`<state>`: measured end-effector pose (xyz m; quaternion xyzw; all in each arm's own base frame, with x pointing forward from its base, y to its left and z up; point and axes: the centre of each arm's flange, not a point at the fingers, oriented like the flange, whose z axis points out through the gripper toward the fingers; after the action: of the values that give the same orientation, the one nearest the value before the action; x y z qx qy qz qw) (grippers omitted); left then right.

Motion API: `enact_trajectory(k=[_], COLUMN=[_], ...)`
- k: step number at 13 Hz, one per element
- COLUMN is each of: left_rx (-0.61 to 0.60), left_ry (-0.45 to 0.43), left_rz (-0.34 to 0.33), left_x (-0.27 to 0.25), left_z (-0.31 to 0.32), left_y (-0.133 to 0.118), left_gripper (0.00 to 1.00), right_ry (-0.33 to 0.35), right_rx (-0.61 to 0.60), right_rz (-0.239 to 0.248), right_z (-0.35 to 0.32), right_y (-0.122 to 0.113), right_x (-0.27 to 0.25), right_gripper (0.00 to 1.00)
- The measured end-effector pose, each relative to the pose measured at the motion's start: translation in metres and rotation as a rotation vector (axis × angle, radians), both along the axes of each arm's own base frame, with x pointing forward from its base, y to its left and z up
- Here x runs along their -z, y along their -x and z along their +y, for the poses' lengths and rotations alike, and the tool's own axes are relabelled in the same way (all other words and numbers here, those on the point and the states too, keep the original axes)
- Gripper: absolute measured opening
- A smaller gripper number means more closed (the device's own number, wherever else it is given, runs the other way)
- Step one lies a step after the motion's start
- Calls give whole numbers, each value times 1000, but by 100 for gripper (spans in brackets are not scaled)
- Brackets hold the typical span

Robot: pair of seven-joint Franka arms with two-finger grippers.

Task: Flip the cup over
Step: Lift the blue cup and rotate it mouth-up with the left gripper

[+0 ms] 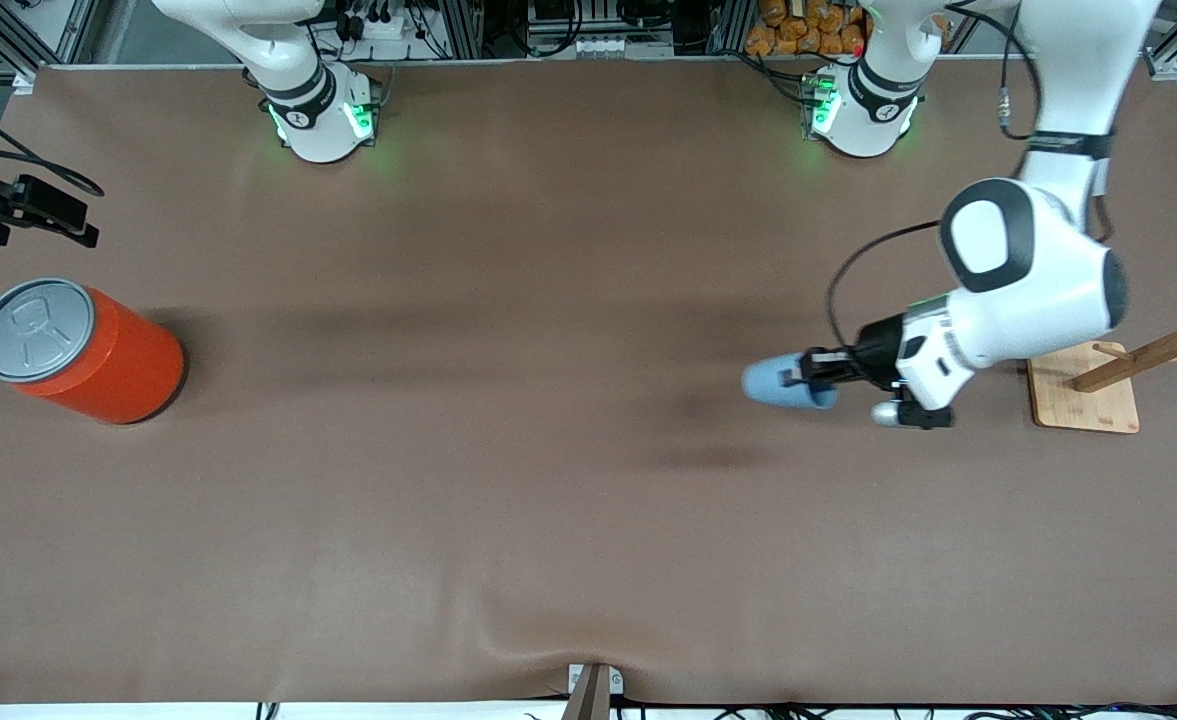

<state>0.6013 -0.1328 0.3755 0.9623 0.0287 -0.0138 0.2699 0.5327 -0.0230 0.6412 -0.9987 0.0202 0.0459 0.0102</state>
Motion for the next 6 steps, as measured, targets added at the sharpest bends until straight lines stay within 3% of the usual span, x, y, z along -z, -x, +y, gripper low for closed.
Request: enact_trajectory(k=[6], left_rx=[106], left_ry=[-352], left_rz=[-44], left_x=[10], left_z=[93], left_y=[11], left_gripper=[6], right_ry=[-1], right_rx=[32], right_rz=[-26], right_z=[-15], right_y=[0], right_x=[-10], right_gripper=[100])
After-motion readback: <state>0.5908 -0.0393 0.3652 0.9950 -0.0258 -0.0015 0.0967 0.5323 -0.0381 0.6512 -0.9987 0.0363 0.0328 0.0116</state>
